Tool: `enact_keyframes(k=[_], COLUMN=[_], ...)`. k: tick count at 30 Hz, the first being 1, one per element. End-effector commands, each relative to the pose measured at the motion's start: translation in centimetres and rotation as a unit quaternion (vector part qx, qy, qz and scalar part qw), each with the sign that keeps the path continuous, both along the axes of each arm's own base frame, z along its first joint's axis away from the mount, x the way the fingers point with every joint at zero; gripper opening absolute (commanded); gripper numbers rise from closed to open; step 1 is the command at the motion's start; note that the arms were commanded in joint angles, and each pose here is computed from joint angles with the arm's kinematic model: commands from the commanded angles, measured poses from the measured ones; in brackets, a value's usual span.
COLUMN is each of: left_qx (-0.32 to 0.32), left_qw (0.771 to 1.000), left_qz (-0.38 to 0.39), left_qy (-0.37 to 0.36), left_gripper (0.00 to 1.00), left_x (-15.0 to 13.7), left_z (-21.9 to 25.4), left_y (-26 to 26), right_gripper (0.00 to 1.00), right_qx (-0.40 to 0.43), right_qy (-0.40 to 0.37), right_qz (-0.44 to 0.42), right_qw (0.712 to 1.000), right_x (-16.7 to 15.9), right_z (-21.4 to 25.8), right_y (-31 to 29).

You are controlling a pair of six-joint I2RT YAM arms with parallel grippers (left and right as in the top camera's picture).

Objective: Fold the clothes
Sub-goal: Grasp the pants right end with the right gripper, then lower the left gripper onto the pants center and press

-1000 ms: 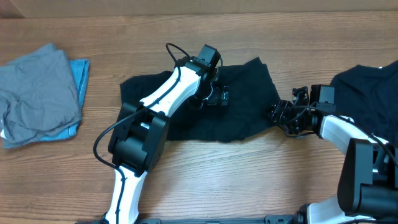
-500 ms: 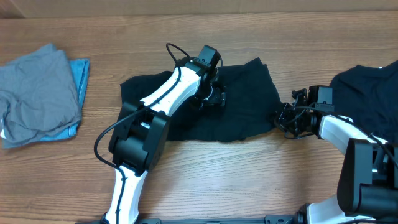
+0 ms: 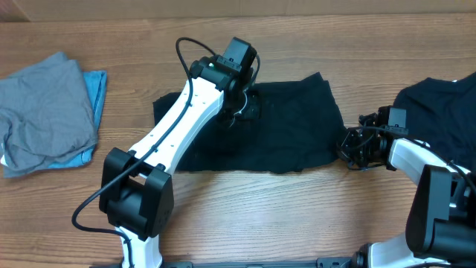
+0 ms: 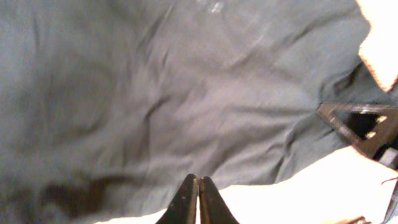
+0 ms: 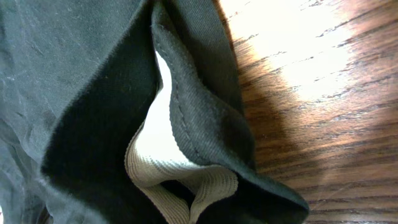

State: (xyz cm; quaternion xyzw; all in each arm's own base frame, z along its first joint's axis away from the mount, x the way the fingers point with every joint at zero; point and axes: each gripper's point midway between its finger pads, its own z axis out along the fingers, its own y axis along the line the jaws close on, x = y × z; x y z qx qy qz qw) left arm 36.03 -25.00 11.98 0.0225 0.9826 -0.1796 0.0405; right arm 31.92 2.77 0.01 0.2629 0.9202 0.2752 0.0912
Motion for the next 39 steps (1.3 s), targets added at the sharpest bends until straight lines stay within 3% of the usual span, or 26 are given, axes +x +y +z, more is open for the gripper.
enact_keyframes(k=[1, 6, 14, 25, 30, 35, 39], left_qx=[-0.002, 0.047, 0.087, 0.118, 0.122, 0.105, 0.073], left_qw=[0.998, 0.995, 0.987, 0.988, 0.986, 0.986, 0.990], left_qz=[0.011, 0.000, 0.031, 0.069, 0.086, 0.096, 0.085], left_qy=[0.054, 0.087, 0.129, 0.078, 0.076, 0.083, 0.091], left_gripper=[0.04, 0.04, 0.04, 0.04, 0.04, 0.04, 0.04], left_x=[-2.2, -5.9, -8.8, -7.4, -8.1, -9.2, -9.1], left_z=[-1.2, -3.9, -7.5, -11.0, -13.3, -15.6, -14.5], left_y=[-0.5, -1.2, 0.1, 1.7, 2.5, 2.7, 1.3], right_gripper=[0.04, 0.04, 0.04, 0.04, 0.04, 0.04, 0.04], right_qx=[-0.020, -0.022, -0.022, -0.022, -0.022, -0.022, -0.022], right_qy=[-0.001, -0.002, -0.002, -0.002, -0.002, -0.002, -0.002], right_qz=[-0.007, -0.007, -0.007, -0.007, -0.007, -0.007, -0.007], right_qw=[1.000, 1.000, 1.000, 1.000, 1.000, 1.000, 1.000], right_x=[0.3, 0.3, 0.4, 0.3, 0.4, 0.4, 0.4], right_z=[0.0, 0.0, 0.0, 0.0, 0.0, 0.0, 0.0], right_y=[-0.9, -0.9, -0.9, -0.9, -0.9, -0.9, -0.9])
